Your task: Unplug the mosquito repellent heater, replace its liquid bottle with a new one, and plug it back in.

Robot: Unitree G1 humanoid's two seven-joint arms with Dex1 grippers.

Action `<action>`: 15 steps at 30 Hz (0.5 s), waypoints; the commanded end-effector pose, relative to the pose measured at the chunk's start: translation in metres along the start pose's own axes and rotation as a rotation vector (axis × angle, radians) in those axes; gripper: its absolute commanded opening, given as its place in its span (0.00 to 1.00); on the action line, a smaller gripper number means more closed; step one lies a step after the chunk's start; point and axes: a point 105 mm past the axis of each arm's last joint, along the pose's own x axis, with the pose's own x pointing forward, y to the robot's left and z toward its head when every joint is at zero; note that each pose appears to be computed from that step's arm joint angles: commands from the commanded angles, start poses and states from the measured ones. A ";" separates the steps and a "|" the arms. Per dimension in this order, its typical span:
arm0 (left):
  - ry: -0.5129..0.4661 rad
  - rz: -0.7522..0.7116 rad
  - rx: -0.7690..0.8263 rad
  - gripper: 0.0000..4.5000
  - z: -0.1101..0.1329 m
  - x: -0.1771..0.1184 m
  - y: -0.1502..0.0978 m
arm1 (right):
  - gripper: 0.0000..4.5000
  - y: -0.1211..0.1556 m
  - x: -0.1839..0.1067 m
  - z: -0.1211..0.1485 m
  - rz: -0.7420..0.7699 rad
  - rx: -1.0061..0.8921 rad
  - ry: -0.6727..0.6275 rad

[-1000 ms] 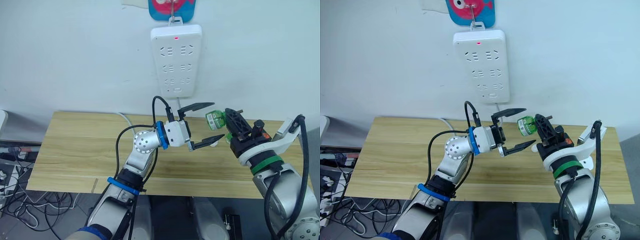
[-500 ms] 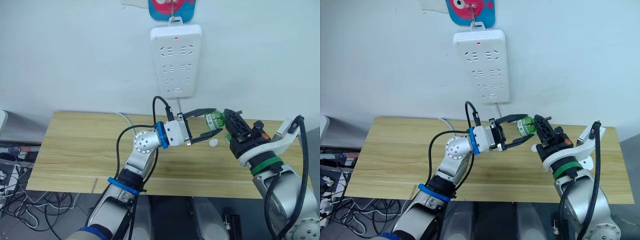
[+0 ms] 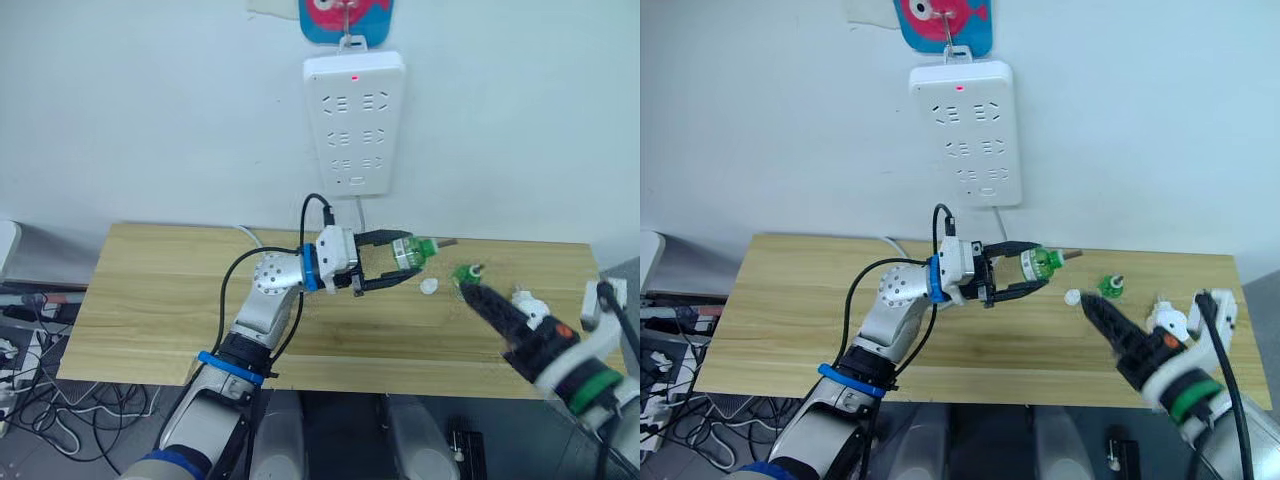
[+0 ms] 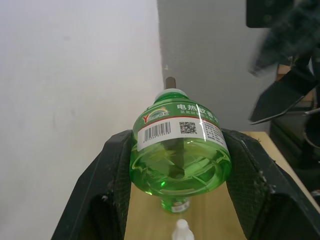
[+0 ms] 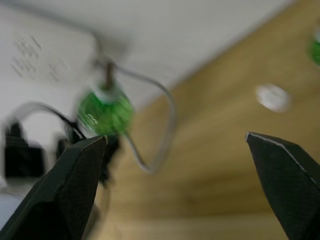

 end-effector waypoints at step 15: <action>-0.065 -0.139 -0.013 0.50 0.017 -0.005 -0.028 | 0.99 -0.139 -0.012 0.059 -0.428 -0.645 0.404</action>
